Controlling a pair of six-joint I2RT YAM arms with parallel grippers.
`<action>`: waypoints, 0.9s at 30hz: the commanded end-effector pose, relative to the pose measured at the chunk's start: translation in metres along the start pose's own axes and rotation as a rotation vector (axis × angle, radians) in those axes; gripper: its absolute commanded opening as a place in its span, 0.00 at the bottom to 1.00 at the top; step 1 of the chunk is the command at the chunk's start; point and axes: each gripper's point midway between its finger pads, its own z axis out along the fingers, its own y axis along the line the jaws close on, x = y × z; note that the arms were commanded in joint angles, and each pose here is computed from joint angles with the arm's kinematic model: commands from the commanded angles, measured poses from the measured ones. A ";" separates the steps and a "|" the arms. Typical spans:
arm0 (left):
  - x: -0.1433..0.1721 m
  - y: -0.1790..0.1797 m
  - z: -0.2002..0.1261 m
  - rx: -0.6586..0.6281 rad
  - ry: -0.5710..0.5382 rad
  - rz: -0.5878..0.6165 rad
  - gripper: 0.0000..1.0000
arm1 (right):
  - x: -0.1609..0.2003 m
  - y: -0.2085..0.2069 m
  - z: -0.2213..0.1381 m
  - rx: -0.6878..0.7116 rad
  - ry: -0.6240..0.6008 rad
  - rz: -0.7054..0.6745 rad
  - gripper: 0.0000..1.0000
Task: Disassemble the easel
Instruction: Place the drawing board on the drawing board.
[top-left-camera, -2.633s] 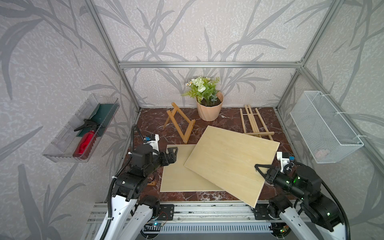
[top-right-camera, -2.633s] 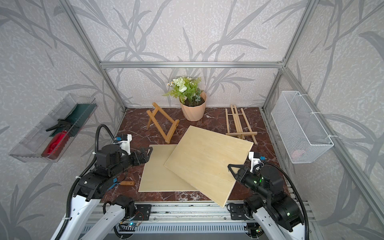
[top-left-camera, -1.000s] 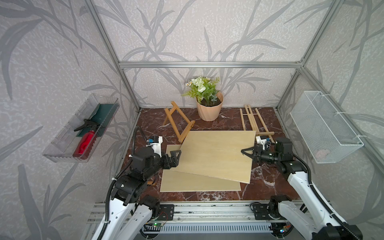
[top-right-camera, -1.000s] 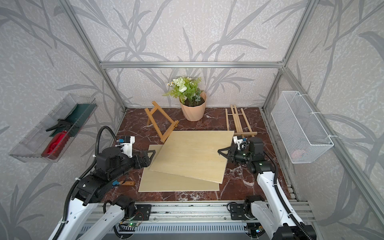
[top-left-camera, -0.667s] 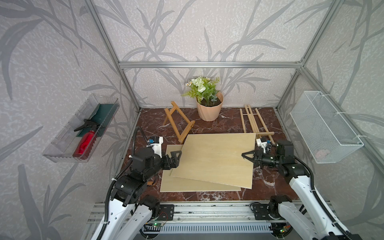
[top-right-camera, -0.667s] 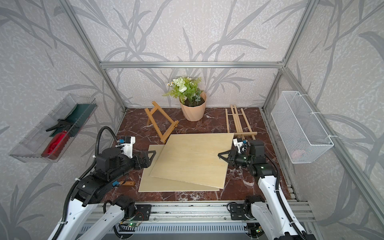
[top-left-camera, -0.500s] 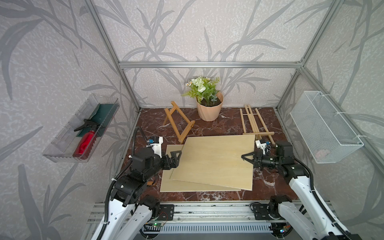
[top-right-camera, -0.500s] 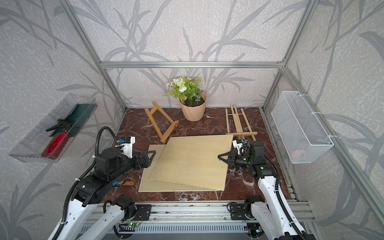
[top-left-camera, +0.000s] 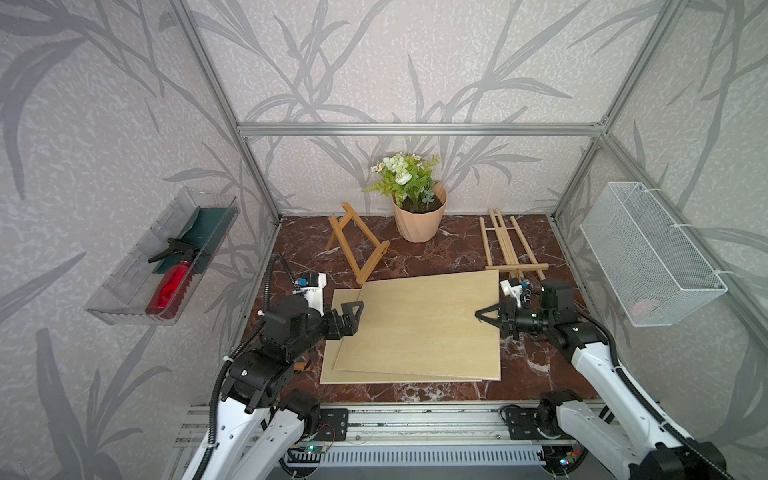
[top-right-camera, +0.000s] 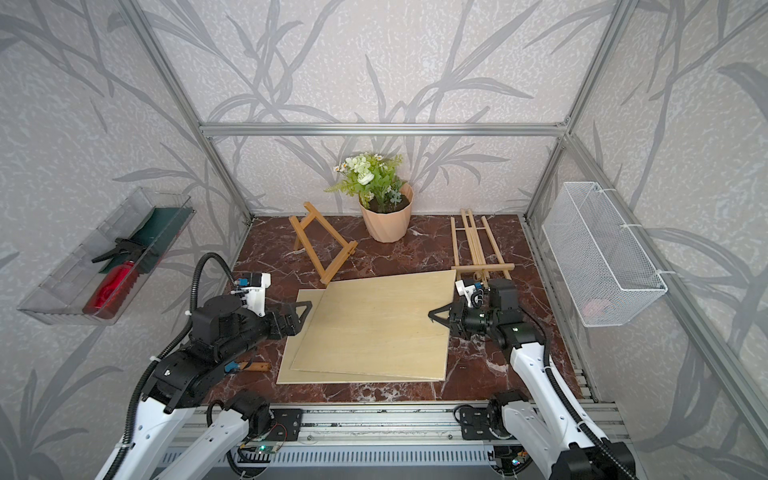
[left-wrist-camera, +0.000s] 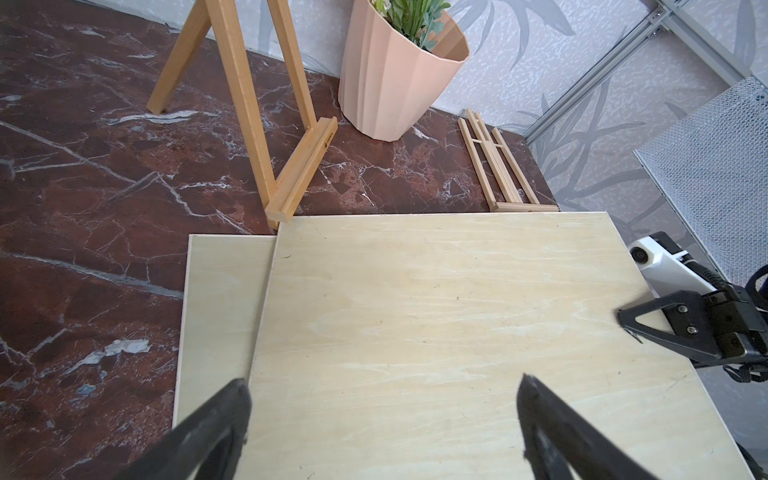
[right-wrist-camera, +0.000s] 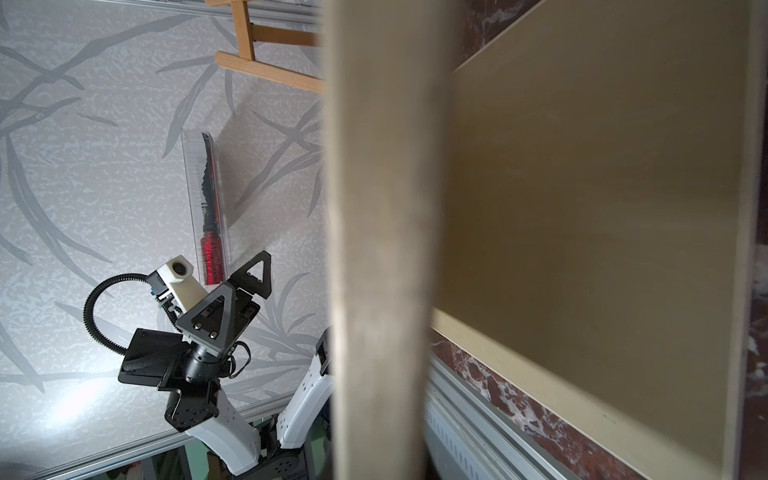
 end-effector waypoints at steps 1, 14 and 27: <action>0.008 0.005 -0.001 -0.020 0.022 0.008 0.99 | 0.010 0.048 -0.002 -0.180 0.095 -0.152 0.00; 0.008 0.005 -0.001 -0.021 0.020 0.009 0.99 | -0.009 0.040 0.022 -0.165 0.118 -0.138 0.00; 0.008 0.004 -0.003 -0.021 0.019 0.013 0.99 | -0.022 0.015 0.051 -0.164 0.190 -0.107 0.00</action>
